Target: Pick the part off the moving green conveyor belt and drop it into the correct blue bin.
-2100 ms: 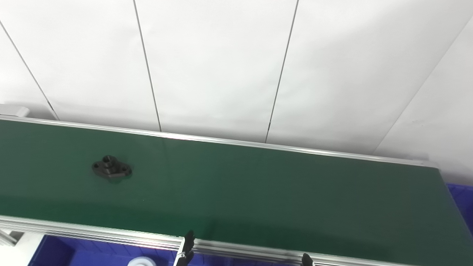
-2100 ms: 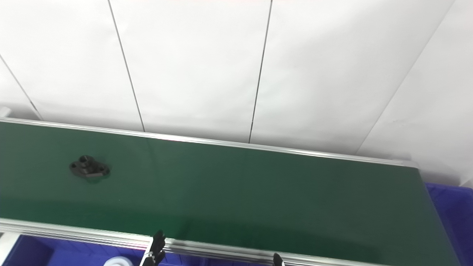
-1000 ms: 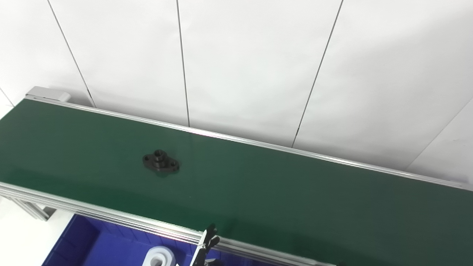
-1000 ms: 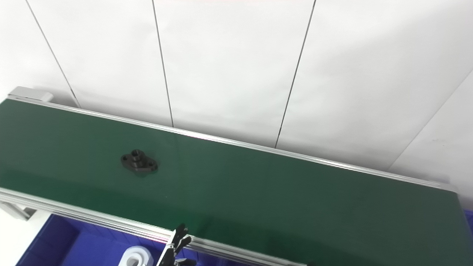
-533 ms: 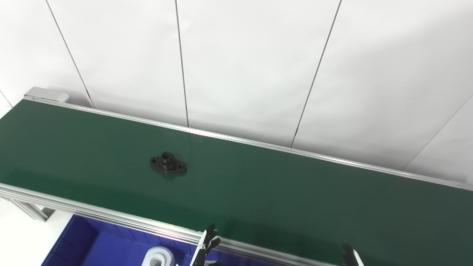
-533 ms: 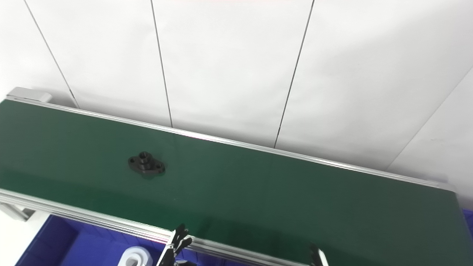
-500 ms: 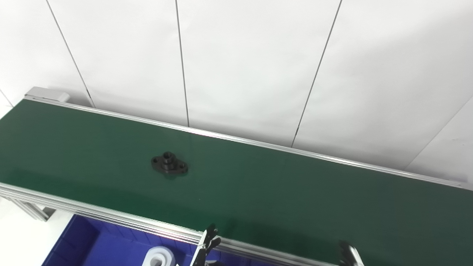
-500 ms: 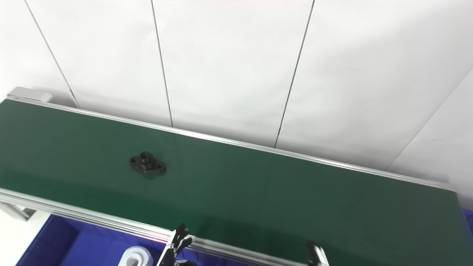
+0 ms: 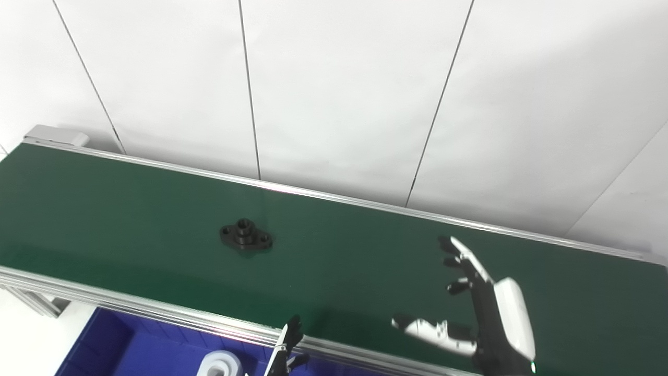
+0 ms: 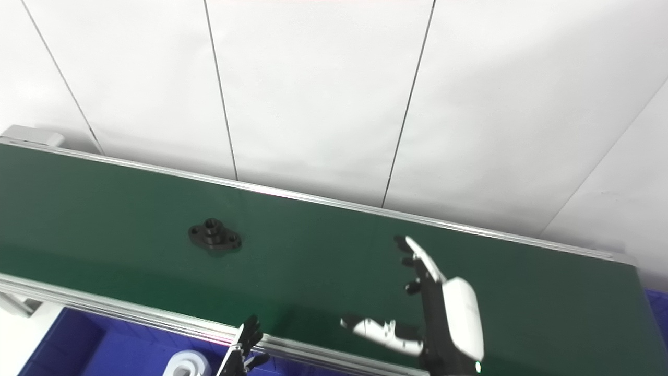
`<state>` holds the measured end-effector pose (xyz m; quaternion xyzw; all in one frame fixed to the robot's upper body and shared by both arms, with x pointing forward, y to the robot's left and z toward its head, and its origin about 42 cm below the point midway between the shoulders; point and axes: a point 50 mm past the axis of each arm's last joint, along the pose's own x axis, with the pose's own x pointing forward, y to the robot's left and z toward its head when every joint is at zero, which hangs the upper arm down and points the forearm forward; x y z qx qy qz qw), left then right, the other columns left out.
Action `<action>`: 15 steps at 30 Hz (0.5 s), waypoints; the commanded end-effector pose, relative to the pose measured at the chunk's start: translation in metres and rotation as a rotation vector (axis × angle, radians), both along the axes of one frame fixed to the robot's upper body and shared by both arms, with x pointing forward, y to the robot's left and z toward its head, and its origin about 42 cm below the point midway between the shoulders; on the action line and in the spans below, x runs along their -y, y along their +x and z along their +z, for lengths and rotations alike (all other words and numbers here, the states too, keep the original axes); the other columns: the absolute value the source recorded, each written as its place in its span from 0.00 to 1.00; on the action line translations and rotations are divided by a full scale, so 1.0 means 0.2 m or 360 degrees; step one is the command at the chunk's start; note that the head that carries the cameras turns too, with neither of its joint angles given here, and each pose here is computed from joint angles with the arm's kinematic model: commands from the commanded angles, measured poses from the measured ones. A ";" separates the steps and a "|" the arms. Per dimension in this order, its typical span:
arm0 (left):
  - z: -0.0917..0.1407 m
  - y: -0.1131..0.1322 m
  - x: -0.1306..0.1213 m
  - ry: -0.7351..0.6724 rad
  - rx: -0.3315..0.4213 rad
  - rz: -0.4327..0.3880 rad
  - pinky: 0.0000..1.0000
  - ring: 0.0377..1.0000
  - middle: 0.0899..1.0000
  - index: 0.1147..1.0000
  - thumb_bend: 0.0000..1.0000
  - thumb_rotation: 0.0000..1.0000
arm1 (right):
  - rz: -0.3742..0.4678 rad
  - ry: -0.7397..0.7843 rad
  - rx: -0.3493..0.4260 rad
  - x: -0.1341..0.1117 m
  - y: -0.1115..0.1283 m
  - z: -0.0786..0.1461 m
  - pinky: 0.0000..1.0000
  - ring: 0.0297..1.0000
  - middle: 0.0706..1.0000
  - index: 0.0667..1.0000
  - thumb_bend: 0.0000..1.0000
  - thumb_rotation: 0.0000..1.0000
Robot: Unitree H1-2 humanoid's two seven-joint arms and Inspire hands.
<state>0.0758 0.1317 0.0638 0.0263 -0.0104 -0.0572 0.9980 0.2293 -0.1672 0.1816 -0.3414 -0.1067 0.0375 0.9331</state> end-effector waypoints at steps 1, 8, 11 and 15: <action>0.05 0.01 0.02 -0.0052 0.0067 -0.0006 0.93 0.99 1.00 1.00 0.98 1.00 | 0.0010 -0.0051 0.0042 -0.02 0.04 0.05 0.60 0.77 0.84 0.87 1.00 0.52; 0.04 0.01 0.01 -0.0060 0.0069 -0.0021 1.00 1.00 1.00 1.00 0.96 1.00 | 0.0055 -0.0241 0.0033 -0.13 0.20 0.04 0.72 0.82 0.85 0.90 0.95 0.54; 0.04 0.01 0.01 -0.0058 0.0070 -0.0026 0.98 1.00 1.00 1.00 0.95 1.00 | 0.0068 -0.0292 0.0028 -0.20 0.29 0.03 0.72 0.83 0.86 0.91 0.95 0.54; 0.04 0.01 0.03 -0.0048 0.0061 -0.0016 0.95 1.00 1.00 1.00 0.98 1.00 | 0.0103 -0.0377 0.0025 -0.30 0.39 0.02 0.73 0.82 0.84 0.89 0.96 0.53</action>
